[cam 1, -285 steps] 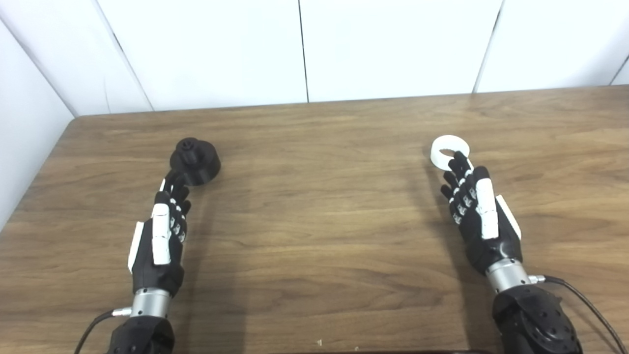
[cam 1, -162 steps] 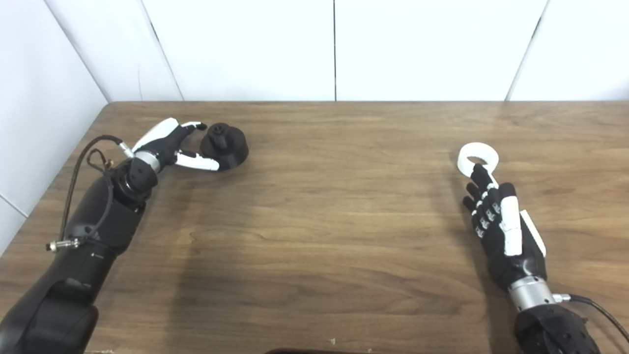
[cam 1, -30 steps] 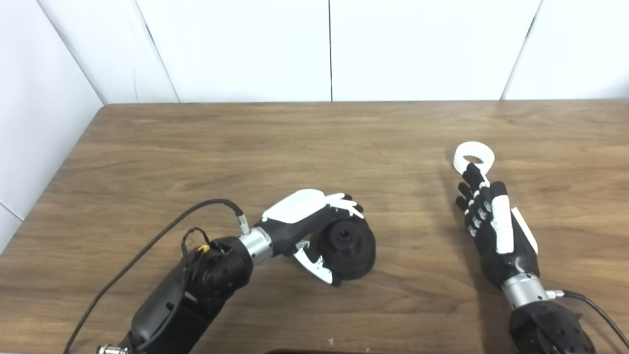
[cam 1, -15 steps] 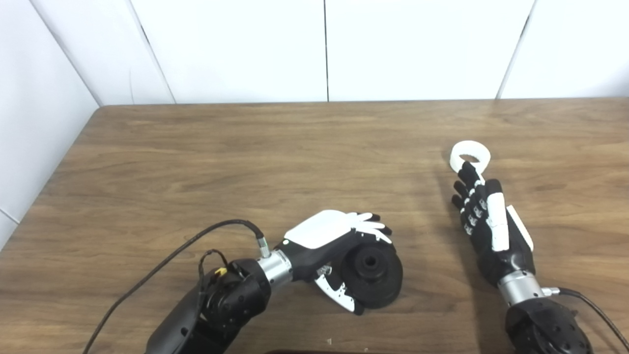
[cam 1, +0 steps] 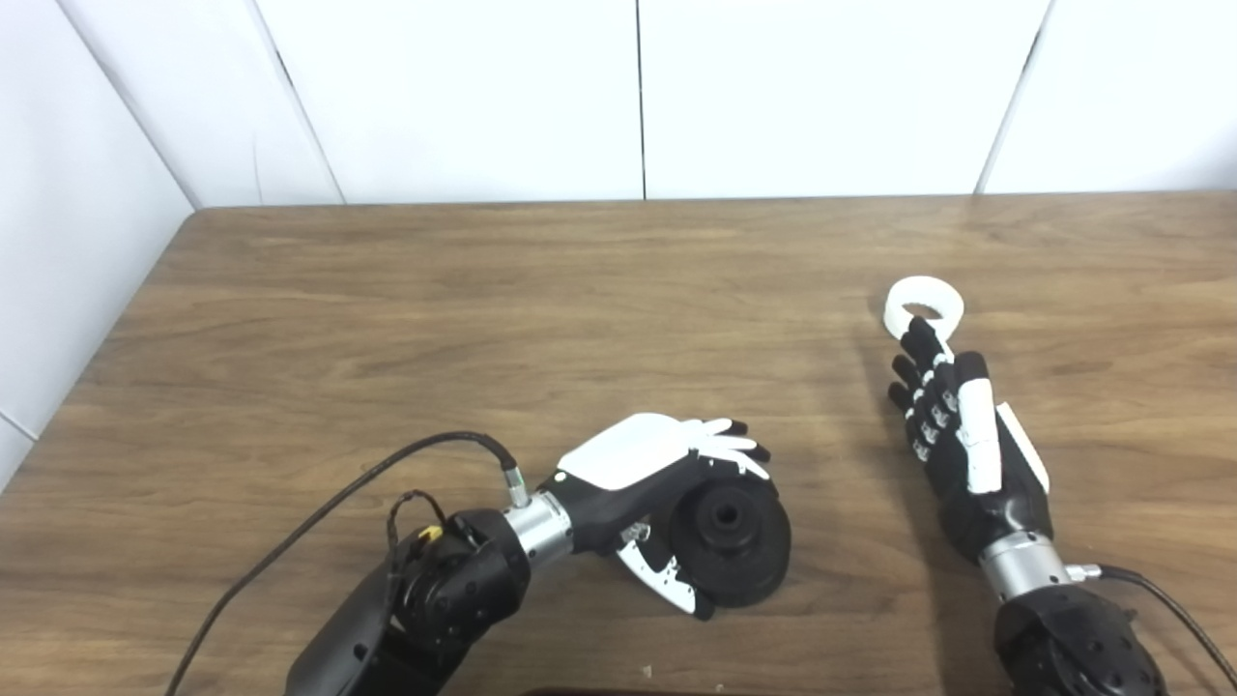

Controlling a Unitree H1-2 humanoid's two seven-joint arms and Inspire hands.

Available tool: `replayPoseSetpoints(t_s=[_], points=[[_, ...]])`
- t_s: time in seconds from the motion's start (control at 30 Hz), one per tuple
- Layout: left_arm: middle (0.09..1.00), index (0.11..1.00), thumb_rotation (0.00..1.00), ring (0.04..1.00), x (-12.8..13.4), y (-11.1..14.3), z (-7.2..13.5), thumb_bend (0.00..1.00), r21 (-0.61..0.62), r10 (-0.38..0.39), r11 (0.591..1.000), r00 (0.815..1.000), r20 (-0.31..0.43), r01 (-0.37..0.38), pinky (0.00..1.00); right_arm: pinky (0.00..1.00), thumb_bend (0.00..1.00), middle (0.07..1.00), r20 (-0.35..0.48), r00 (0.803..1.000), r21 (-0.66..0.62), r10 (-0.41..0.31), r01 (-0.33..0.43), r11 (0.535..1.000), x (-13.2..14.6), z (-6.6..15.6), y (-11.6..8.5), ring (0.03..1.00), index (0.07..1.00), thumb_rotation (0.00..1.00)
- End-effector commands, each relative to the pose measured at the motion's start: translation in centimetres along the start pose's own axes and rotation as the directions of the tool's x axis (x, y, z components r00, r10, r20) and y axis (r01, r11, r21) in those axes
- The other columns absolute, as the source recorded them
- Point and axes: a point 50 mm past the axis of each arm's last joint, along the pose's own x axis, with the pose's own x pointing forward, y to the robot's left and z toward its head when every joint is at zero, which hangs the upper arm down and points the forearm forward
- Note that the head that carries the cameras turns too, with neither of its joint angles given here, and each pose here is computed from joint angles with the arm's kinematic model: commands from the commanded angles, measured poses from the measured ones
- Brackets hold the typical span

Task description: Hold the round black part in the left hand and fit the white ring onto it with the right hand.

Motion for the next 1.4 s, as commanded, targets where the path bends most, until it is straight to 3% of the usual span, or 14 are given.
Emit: replayPoseSetpoints(t_s=[0.0,0.6,0.73,0.8,0.9,0.93,1.0,1.13,1.27,1.37], points=[[0.91,0.496,0.08,0.982,-0.6,0.0,-0.9,0.52,0.028,-0.029,0.999,0.999,-0.046,0.03,0.97,1.0,0.67,1.0,0.057,0.998,-0.007,0.021,-0.021,1.0,-0.1,1.3,0.2,1.0,0.994,1.0],[0.904,0.497,0.08,0.986,-0.7,0.4,-1.8,0.52,0.024,-0.026,0.999,0.996,-0.082,0.028,0.97,1.0,0.66,1.0,0.05,0.998,-0.021,0.024,-0.023,1.0,-0.4,1.6,-0.8,1.0,0.985,1.0],[0.904,0.497,0.08,0.987,-0.7,0.4,-1.8,0.52,0.018,-0.022,1.0,0.996,-0.085,0.023,0.96,1.0,0.62,0.979,0.102,0.995,-0.129,0.01,0.004,0.992,-0.6,2.7,-1.8,1.0,0.965,1.0],[0.905,0.497,0.08,0.988,-0.7,0.4,-1.8,0.52,0.017,-0.022,1.0,0.996,-0.085,0.023,0.96,0.91,0.62,0.938,0.159,0.987,-0.312,-0.022,0.071,0.947,-0.4,4.0,-2.6,0.961,0.917,0.88],[0.902,0.497,0.08,0.984,-0.8,0.4,-2.0,0.52,0.019,-0.018,1.0,0.996,-0.087,0.02,0.95,0.88,0.75,0.876,0.301,0.952,-0.557,-0.051,0.219,0.801,0.6,7.7,-4.1,0.911,0.795,0.46],[0.903,0.497,0.08,0.983,-0.8,0.4,-2.0,0.52,0.021,-0.019,1.0,0.996,-0.09,0.021,0.95,0.87,0.77,0.869,0.345,0.938,-0.601,-0.046,0.258,0.757,1.1,9.0,-4.6,0.907,0.777,0.43],[0.903,0.497,0.08,0.98,-0.8,0.4,-2.1,0.52,0.023,-0.019,0.999,0.996,-0.091,0.022,0.94,0.89,0.79,0.862,0.41,0.911,-0.66,-0.034,0.322,0.679,2.3,11.4,-5.5,0.91,0.754,0.4],[0.902,0.497,0.08,0.98,-0.8,0.3,-2.3,0.52,0.027,-0.017,0.999,0.995,-0.093,0.02,0.93,0.93,0.84,0.877,0.459,0.888,-0.741,-0.019,0.395,0.543,5.2,16.1,-6.9,0.939,0.725,0.36],[0.9,0.497,0.08,0.978,-0.6,0.3,-2.3,0.52,0.034,-0.014,0.999,0.996,-0.088,0.017,0.94,0.93,0.88,0.875,0.456,0.89,-0.802,0.01,0.405,0.439,8.0,19.0,-8.0,0.949,0.699,0.35],[0.902,0.497,0.08,0.98,-0.5,0.4,-2.3,0.52,0.028,-0.016,0.999,0.996,-0.09,0.019,0.94,0.95,0.9,0.883,0.417,0.909,-0.833,0.019,0.373,0.409,9.6,20.2,-8.9,0.966,0.697,0.35]])
